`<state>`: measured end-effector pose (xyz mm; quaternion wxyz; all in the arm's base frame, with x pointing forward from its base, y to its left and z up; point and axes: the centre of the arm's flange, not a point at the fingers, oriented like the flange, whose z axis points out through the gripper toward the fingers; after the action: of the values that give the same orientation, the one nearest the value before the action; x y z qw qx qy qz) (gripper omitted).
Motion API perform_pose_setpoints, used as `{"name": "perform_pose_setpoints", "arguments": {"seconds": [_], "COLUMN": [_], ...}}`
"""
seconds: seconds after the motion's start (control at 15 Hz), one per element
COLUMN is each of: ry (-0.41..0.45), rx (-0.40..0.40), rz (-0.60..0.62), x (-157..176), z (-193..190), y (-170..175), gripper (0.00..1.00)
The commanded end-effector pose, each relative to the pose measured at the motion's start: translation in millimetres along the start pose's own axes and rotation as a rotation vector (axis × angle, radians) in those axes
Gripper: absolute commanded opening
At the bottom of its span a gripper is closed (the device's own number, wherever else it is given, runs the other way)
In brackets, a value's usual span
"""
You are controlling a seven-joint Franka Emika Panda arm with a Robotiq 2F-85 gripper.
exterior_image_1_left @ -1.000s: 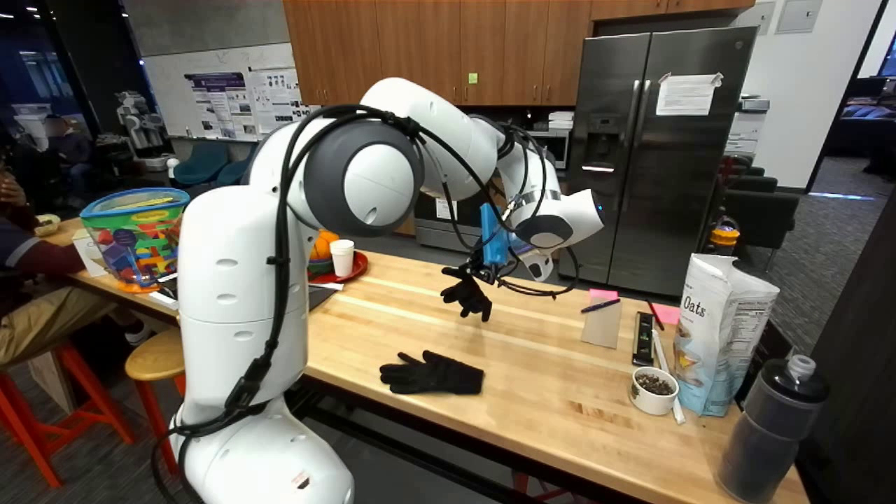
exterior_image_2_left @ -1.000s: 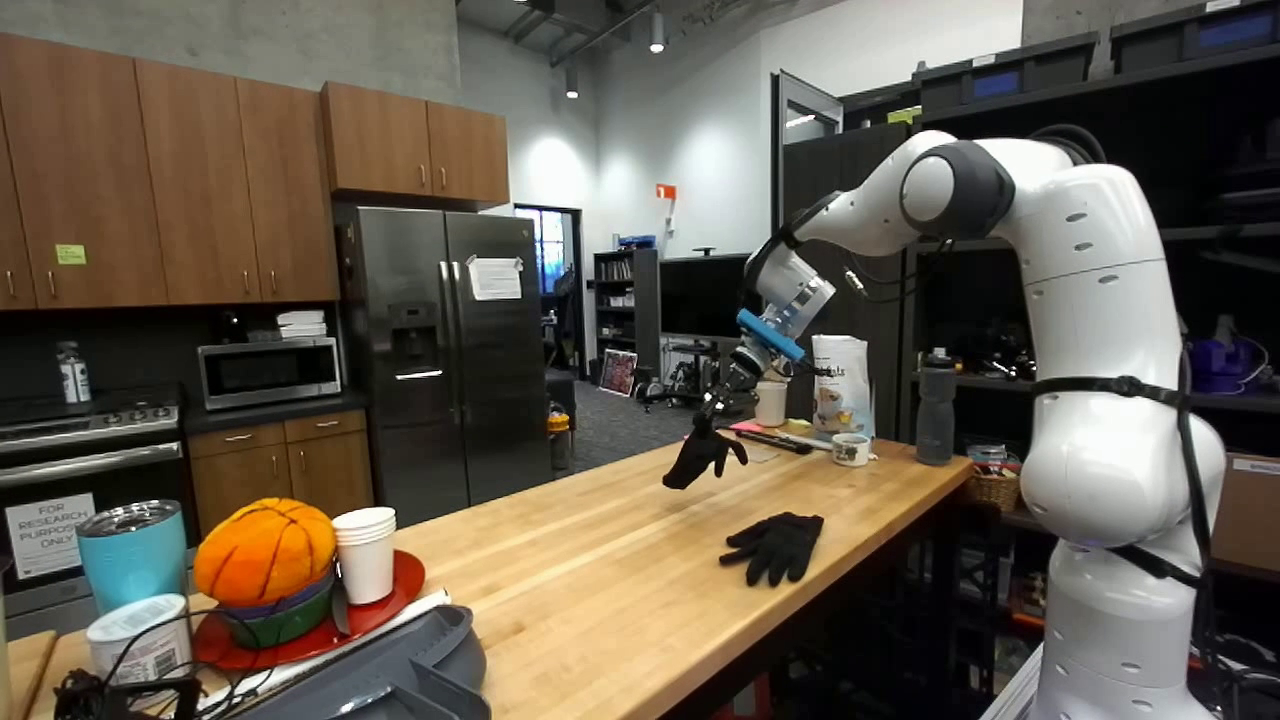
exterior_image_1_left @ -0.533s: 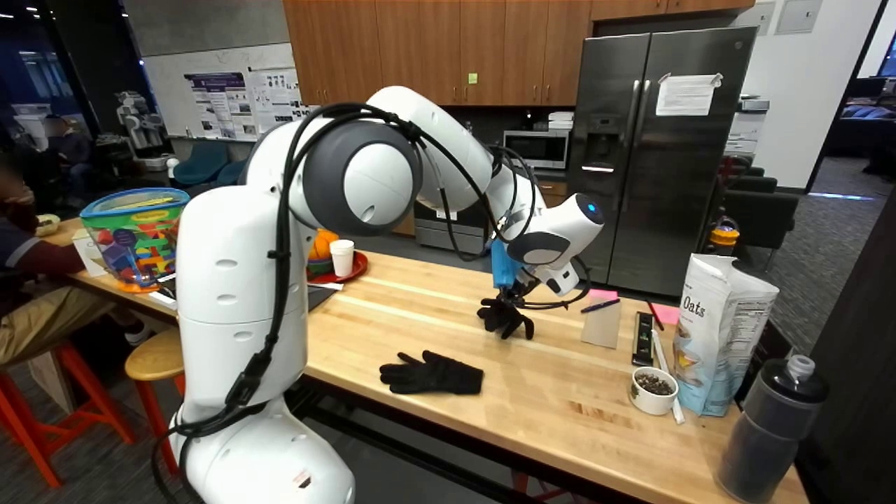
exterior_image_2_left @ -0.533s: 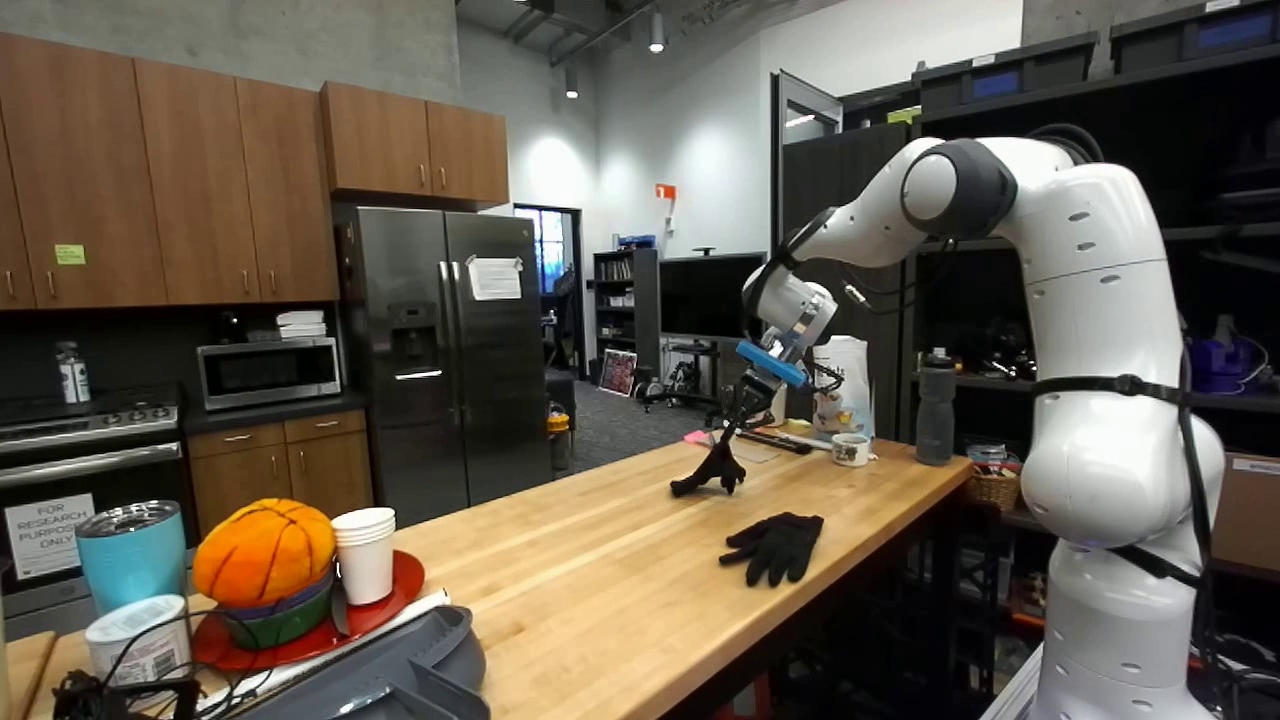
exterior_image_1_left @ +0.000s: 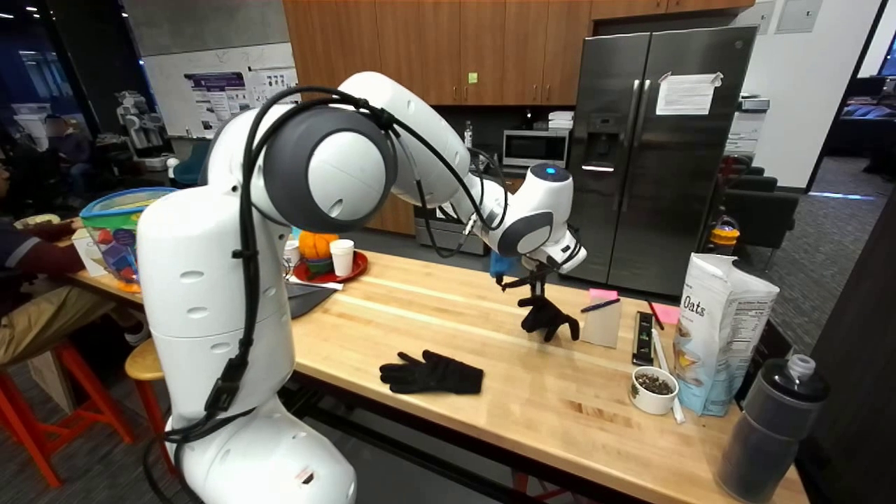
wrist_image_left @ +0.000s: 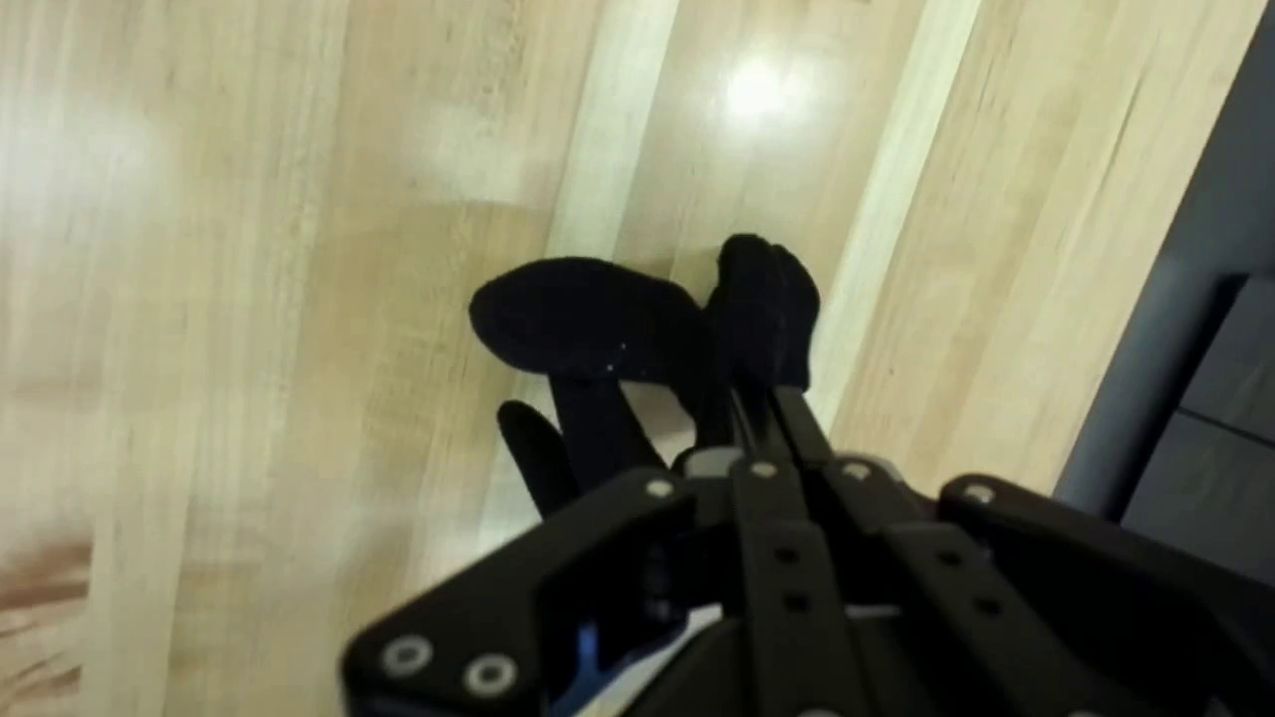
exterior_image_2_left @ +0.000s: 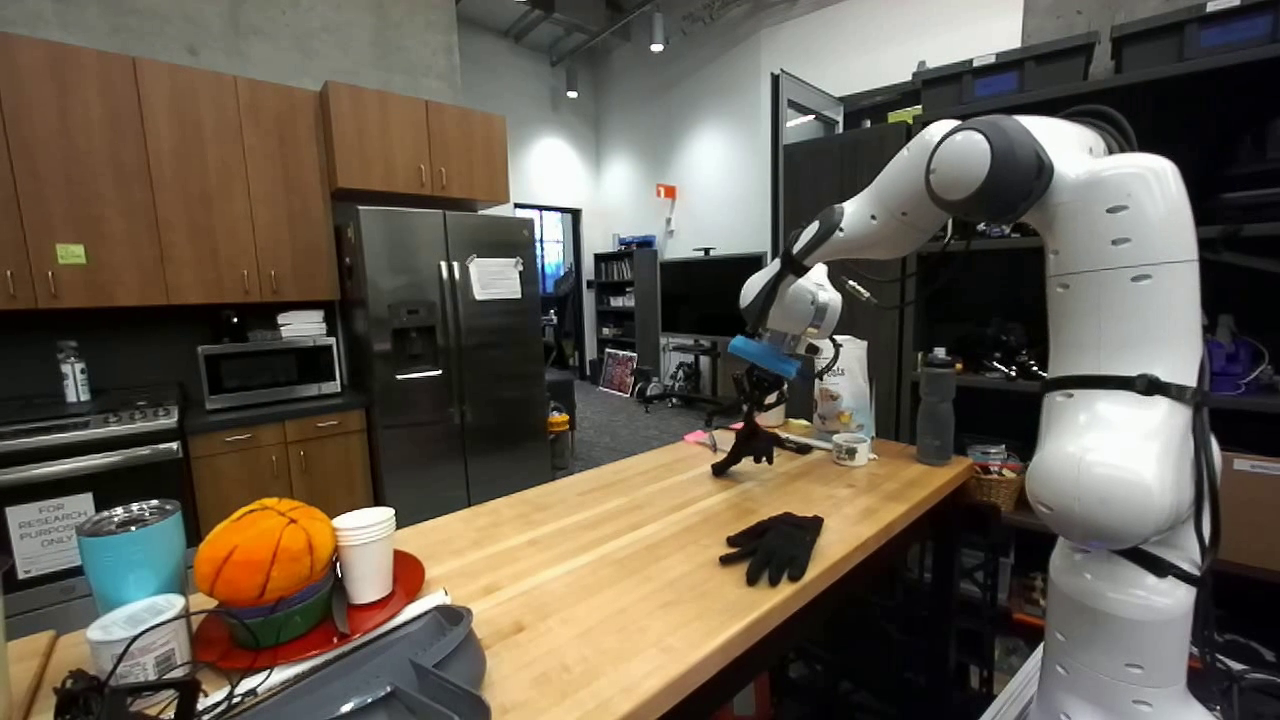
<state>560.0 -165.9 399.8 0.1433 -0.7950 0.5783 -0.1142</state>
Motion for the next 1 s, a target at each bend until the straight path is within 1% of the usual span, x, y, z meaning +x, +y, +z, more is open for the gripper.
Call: {"name": "perform_pose_setpoints", "arguments": {"seconds": [0.0, 0.13, 0.47, 0.67, 0.93], "ry": [0.193, 0.299, 0.55, 0.715, 0.93], "rx": [-0.049, -0.073, -0.159, -0.241, -0.379], "rz": [0.051, 0.065, 0.102, 0.129, 0.178], "x": [-33, -34, -34, -43, -70], "z": [-49, -58, -63, -72, -77], "y": [-7, -13, -31, -40, -48], "gripper": [0.01, 0.01, 0.01, 0.01, 0.01]}}
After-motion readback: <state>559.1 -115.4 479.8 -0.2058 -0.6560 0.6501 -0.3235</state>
